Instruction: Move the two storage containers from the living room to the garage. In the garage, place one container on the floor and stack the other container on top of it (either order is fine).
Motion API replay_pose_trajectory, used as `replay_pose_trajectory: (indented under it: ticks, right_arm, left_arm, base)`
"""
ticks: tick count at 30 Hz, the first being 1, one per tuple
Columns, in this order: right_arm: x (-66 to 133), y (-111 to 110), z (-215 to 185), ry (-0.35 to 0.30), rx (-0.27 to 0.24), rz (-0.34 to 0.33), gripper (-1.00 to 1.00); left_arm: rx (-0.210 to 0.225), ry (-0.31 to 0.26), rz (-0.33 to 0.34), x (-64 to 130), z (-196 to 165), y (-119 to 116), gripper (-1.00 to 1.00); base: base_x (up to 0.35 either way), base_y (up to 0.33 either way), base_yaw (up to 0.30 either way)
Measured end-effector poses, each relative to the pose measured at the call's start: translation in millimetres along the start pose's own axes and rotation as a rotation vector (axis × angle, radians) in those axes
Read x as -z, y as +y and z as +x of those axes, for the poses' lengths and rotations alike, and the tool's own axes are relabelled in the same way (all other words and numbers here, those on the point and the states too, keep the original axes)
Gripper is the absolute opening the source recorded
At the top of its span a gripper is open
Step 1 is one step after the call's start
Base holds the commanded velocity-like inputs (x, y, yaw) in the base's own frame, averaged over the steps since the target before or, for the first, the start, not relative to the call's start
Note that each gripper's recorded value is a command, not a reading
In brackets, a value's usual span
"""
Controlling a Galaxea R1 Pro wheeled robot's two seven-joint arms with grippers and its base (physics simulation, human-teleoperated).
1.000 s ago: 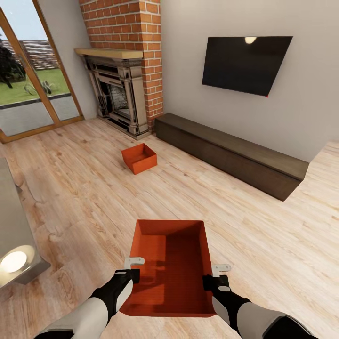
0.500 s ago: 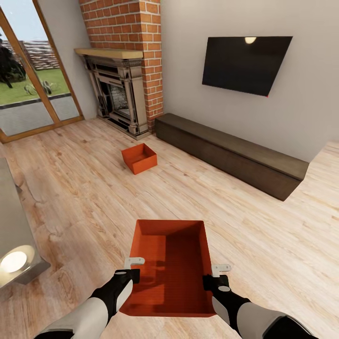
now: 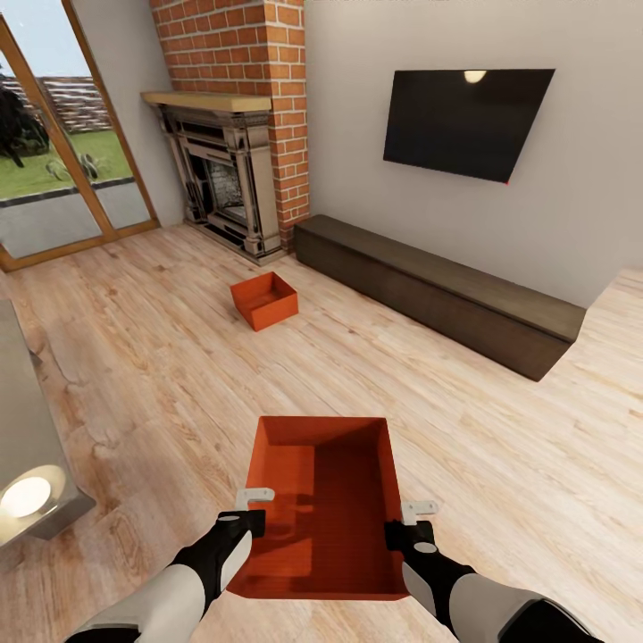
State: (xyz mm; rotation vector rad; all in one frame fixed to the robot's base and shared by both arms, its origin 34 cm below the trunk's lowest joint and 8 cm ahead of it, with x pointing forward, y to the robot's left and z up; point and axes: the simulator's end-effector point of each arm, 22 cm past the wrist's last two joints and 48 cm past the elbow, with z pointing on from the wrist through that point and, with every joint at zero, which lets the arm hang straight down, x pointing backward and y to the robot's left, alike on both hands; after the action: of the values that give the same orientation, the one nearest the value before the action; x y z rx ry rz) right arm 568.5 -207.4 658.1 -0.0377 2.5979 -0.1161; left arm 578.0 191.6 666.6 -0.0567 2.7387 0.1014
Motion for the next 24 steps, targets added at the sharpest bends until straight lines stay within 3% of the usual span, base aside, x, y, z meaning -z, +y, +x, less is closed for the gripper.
replay_pose_trajectory:
  ticks: [24]
  right_arm:
    - [8.0,-1,-19,-0.037,-0.001,0.003,-1.00]
  left_arm:
    - [0.003,-0.037,0.003,10.4,-17,1,-1.00]
  base:
    - [0.000,0.000,0.000]
